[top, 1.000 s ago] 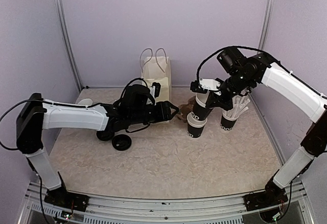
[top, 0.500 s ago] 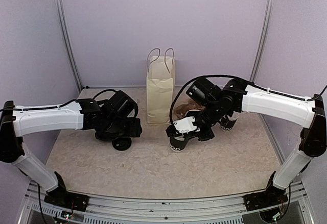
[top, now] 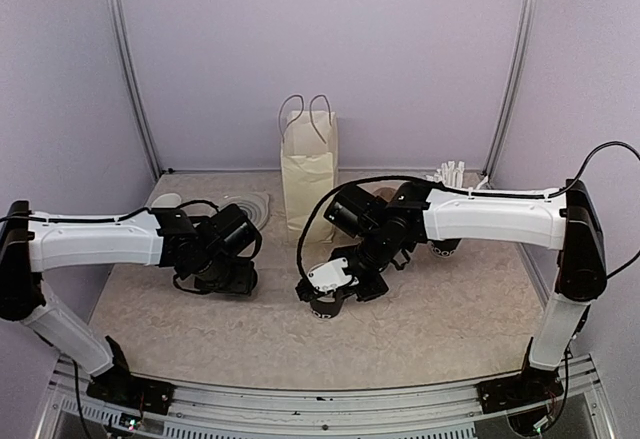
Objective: Pack the takeout coffee
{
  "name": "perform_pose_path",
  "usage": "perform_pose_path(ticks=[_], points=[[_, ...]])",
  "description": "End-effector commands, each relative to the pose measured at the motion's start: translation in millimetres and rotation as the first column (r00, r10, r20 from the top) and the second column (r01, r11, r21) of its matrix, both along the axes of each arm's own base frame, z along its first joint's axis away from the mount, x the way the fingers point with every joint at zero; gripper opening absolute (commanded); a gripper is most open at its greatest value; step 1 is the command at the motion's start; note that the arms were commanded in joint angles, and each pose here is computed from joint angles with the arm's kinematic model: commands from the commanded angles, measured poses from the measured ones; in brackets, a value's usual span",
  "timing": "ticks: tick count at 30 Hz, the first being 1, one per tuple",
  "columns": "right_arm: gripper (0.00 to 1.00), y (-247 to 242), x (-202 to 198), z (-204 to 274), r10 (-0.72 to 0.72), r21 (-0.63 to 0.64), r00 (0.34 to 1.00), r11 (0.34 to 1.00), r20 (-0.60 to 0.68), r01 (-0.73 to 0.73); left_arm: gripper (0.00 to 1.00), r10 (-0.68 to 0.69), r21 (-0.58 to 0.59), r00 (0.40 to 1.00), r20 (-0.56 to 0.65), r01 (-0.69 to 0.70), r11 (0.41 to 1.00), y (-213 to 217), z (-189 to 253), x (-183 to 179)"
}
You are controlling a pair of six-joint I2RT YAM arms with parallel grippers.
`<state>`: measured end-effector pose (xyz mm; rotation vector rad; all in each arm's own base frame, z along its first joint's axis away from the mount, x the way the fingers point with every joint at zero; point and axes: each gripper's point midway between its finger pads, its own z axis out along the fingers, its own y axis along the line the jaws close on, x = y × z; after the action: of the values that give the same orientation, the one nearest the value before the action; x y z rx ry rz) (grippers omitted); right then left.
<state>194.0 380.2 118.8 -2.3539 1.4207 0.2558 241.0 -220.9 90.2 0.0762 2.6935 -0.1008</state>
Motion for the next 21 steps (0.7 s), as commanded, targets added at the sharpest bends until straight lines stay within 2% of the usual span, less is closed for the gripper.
perform_pose_path(ticks=[1, 4, 8, 12, 17, 21], points=[[0.00, 8, -13, -4, 0.050, -0.001, 0.999, 0.999, -0.006, -0.050, 0.60, -0.023, 0.012, 1.000, -0.010, 0.023, 1.000, 1, 3, 1], [0.00, 9, -16, 0, 0.062, -0.007, 0.998, 0.998, -0.002, -0.062, 0.59, -0.044, 0.038, 0.999, -0.027, 0.045, 0.998, -3, -3, 3], [0.24, 8, -12, 19, 0.053, -0.002, 0.998, 0.999, 0.025, -0.053, 0.59, -0.091, 0.038, 0.996, -0.019, 0.092, 0.995, -12, -5, 7], [0.39, -1, -3, 56, 0.015, 0.065, 0.997, 0.998, 0.077, -0.020, 0.59, -0.126, 0.053, 0.992, 0.004, 0.126, 0.991, -22, 0, 20], [0.41, -31, 9, 83, -0.118, 0.139, 0.991, 0.984, 0.058, 0.109, 0.51, -0.145, 0.128, 0.989, -0.006, 0.145, 0.981, -30, -9, 37], [0.38, -65, 29, 80, -0.269, 0.175, 0.963, 0.949, 0.012, 0.263, 0.44, -0.151, 0.187, 0.987, -0.047, 0.157, 0.970, -32, -25, 45]])
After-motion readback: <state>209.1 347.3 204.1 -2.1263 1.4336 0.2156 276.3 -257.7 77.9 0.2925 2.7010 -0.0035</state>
